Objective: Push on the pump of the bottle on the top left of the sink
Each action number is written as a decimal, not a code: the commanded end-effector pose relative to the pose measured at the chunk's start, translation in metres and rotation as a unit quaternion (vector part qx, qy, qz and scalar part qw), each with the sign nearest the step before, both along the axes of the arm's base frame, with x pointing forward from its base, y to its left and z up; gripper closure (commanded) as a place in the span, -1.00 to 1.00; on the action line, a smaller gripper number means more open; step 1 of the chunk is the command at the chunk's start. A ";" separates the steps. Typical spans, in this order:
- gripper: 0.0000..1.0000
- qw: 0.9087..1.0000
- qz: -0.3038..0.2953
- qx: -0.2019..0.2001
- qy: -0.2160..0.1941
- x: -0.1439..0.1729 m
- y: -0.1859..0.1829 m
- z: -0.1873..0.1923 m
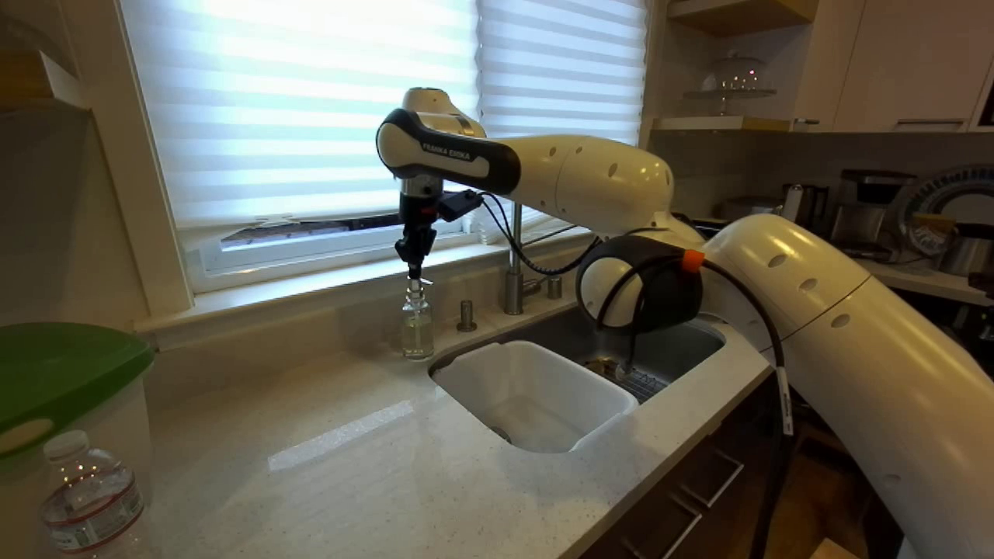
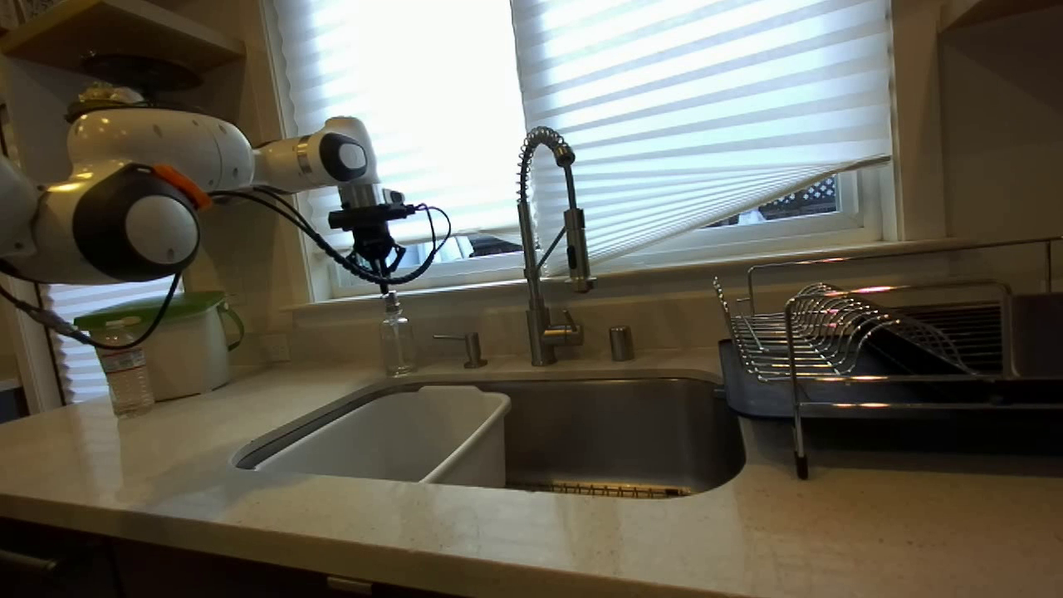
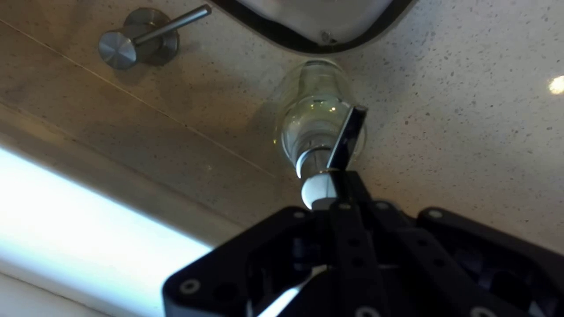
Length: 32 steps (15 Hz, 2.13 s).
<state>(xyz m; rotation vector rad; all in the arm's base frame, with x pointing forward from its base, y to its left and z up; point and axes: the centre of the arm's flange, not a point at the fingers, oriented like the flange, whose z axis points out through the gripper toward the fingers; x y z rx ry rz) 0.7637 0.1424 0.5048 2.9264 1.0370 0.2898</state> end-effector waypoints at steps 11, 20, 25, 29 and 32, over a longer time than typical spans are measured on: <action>1.00 1.000 0.011 -0.004 -0.003 0.055 0.017 0.016; 1.00 0.999 0.012 -0.009 -0.033 0.038 0.016 0.045; 0.64 1.000 0.015 -0.004 -0.016 0.017 0.021 0.065; 0.02 1.000 -0.007 -0.024 -0.001 -0.020 0.011 0.070; -0.43 0.999 -0.021 -0.023 0.021 -0.048 -0.008 0.064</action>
